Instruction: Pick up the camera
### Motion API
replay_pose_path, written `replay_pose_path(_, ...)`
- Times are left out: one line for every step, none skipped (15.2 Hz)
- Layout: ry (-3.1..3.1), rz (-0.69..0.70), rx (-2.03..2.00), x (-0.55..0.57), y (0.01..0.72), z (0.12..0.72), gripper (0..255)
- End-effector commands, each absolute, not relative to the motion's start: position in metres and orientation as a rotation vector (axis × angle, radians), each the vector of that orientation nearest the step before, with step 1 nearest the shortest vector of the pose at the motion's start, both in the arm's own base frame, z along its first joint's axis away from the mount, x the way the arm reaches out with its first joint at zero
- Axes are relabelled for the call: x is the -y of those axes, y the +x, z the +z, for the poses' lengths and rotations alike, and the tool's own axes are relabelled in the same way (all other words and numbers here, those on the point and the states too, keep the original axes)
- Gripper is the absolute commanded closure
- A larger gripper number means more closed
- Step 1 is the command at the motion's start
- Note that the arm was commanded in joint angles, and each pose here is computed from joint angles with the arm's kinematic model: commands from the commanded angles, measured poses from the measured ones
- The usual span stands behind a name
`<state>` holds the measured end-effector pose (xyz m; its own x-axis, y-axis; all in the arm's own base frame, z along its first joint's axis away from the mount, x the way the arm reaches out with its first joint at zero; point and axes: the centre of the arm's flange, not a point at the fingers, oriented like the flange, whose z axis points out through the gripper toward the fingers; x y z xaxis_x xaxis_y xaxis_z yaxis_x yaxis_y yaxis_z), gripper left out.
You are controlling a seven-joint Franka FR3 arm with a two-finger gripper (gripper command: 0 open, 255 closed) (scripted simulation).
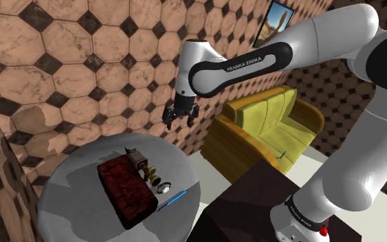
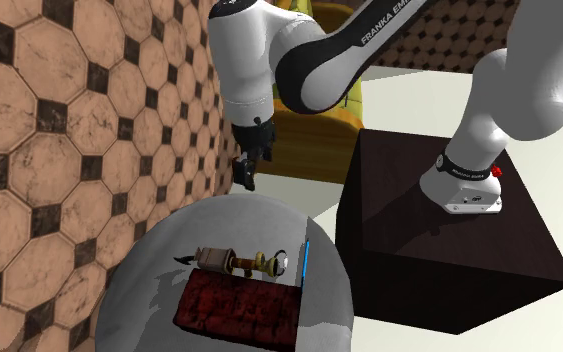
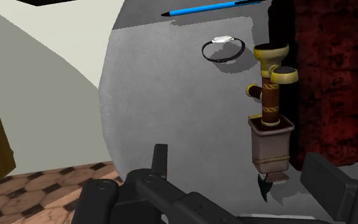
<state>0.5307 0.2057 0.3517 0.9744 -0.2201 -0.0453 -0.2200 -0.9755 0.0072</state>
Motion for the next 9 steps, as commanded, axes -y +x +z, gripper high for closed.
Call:
replay_pose_path(3.118,-0.087,0.388,-0.218,0.547,0.333,0)
replay_pose_path(3.117,-0.094,0.406,-0.223,0.556,0.324,0)
replay_pose_path(3.116,-0.101,0.425,-0.228,0.564,0.315,0)
replay_pose_path(3.114,-0.109,0.443,-0.233,0.572,0.305,0)
replay_pose_path(3.113,-0.116,0.461,-0.238,0.581,0.296,0)
replay_pose_path(3.112,-0.123,0.48,-0.243,0.589,0.287,0)
replay_pose_path(3.11,-0.131,0.498,-0.248,0.597,0.277,0)
replay_pose_path(3.109,-0.138,0.517,-0.252,0.606,0.268,0)
replay_pose_path(3.107,-0.145,0.535,-0.257,0.614,0.258,0)
